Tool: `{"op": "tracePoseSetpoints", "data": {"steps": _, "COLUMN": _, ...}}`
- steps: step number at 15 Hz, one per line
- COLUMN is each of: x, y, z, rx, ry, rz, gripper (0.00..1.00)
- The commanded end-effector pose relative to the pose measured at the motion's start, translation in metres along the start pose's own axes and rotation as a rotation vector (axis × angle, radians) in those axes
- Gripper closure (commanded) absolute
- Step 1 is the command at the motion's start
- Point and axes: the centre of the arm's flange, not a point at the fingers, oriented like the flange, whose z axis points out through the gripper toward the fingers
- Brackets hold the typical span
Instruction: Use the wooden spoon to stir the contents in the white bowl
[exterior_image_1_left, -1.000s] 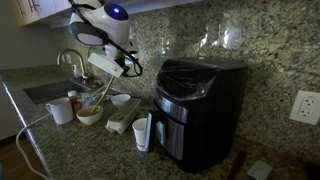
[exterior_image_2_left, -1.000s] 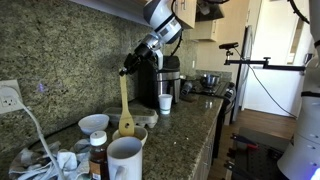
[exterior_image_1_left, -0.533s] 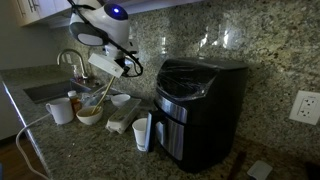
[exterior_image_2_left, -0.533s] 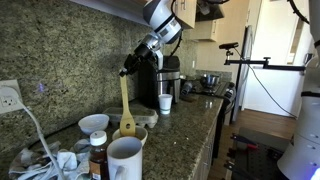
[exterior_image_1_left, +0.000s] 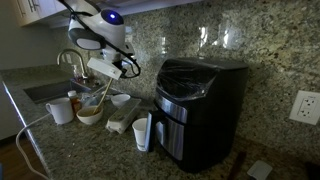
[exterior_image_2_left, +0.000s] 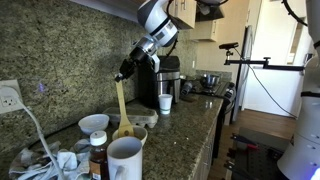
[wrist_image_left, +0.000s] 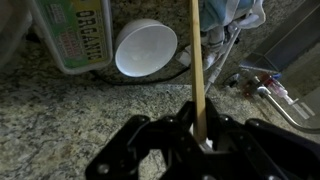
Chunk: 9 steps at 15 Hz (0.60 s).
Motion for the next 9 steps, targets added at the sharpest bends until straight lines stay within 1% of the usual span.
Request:
{"op": "tracePoseSetpoints", "data": {"steps": 1, "x": 0.0008, "y": -0.0126, "z": 0.0113, "rx": 0.006, "ry": 0.007, "rz": -0.052, "gripper": 0.95}}
{"op": "tracePoseSetpoints", "data": {"steps": 5, "x": 0.0000, "y": -0.0146, "z": 0.0131, "rx": 0.038, "ry": 0.001, "rz": -0.038, "gripper": 0.95}}
{"op": "tracePoseSetpoints", "data": {"steps": 9, "x": -0.0018, "y": -0.0103, "z": 0.0088, "rx": 0.024, "ry": -0.010, "rz": -0.029, "gripper": 0.95}}
